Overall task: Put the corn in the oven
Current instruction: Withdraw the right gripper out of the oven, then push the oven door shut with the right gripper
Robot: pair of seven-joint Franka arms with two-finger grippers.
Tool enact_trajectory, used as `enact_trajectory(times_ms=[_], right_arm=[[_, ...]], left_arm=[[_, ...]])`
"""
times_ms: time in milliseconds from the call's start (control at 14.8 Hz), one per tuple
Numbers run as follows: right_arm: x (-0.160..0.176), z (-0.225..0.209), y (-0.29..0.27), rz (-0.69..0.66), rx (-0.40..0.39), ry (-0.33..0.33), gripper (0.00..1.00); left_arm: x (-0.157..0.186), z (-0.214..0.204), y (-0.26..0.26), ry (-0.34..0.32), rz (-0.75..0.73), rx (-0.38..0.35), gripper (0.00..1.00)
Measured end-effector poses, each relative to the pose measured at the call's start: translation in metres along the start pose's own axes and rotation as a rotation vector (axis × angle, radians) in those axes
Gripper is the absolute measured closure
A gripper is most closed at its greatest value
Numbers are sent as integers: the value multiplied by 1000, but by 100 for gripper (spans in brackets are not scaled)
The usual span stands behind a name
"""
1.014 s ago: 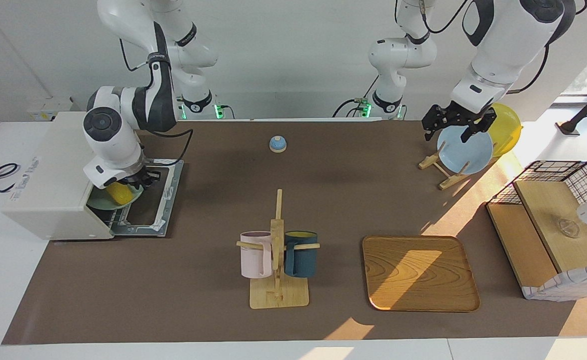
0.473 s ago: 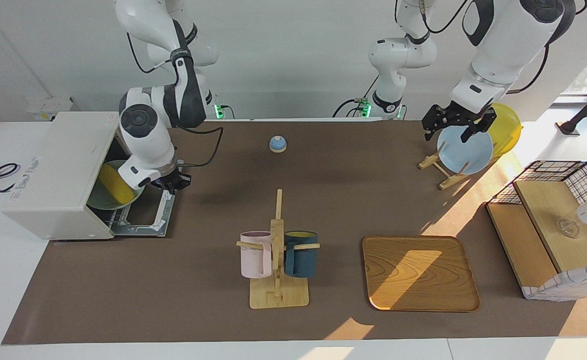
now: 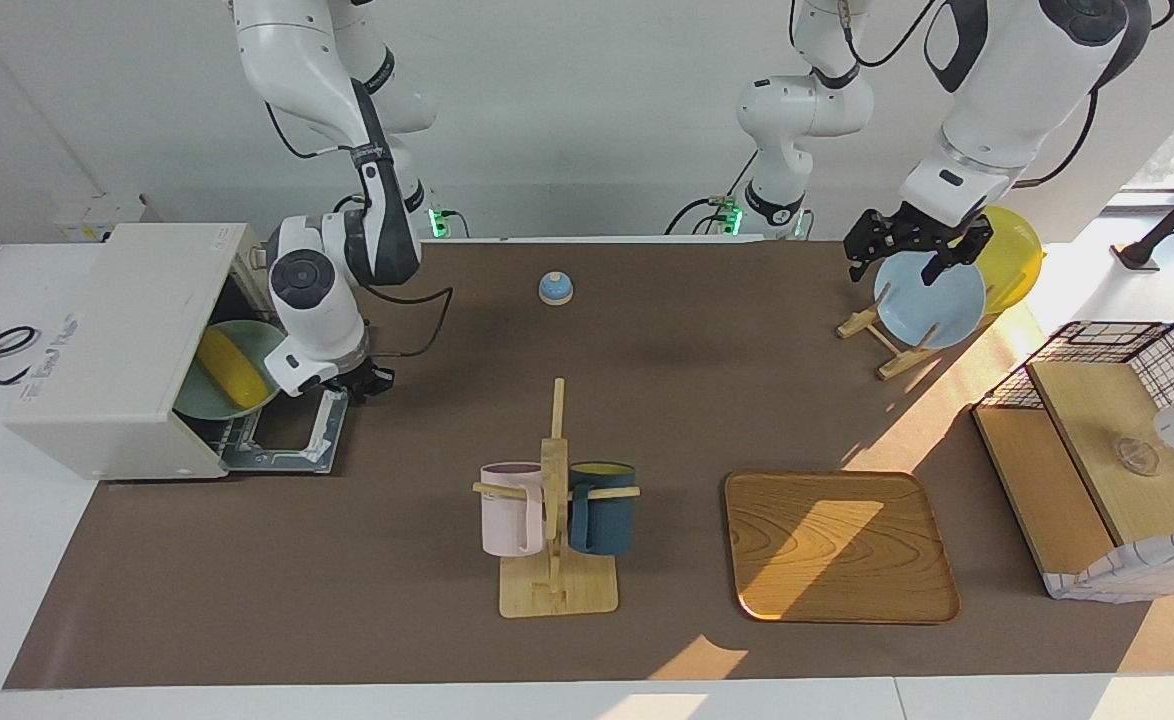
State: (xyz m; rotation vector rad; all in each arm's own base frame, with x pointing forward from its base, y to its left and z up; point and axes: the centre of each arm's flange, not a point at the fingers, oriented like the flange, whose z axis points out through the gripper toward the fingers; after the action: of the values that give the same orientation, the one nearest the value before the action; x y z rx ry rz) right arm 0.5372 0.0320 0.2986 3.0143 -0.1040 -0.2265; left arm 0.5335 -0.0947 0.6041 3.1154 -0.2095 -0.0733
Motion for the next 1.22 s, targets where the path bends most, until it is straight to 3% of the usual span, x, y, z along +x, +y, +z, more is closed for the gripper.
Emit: enact_trajectory(times_ms=[270,541,946,1216], right_arm=[[-2,4,1,-3,0,4,99],[-1,-3,-2,-75,-53,3,99],[4,-82,25,-180,-81,-67,99],[-6,-130,80,-202,-71,-54,99]], left_arm=[[0,0,0,0,0,0,0],[0,0,0,0,0,0,0],[0,0,0,0,0,0,0],[0,0,0,0,0,0,0]])
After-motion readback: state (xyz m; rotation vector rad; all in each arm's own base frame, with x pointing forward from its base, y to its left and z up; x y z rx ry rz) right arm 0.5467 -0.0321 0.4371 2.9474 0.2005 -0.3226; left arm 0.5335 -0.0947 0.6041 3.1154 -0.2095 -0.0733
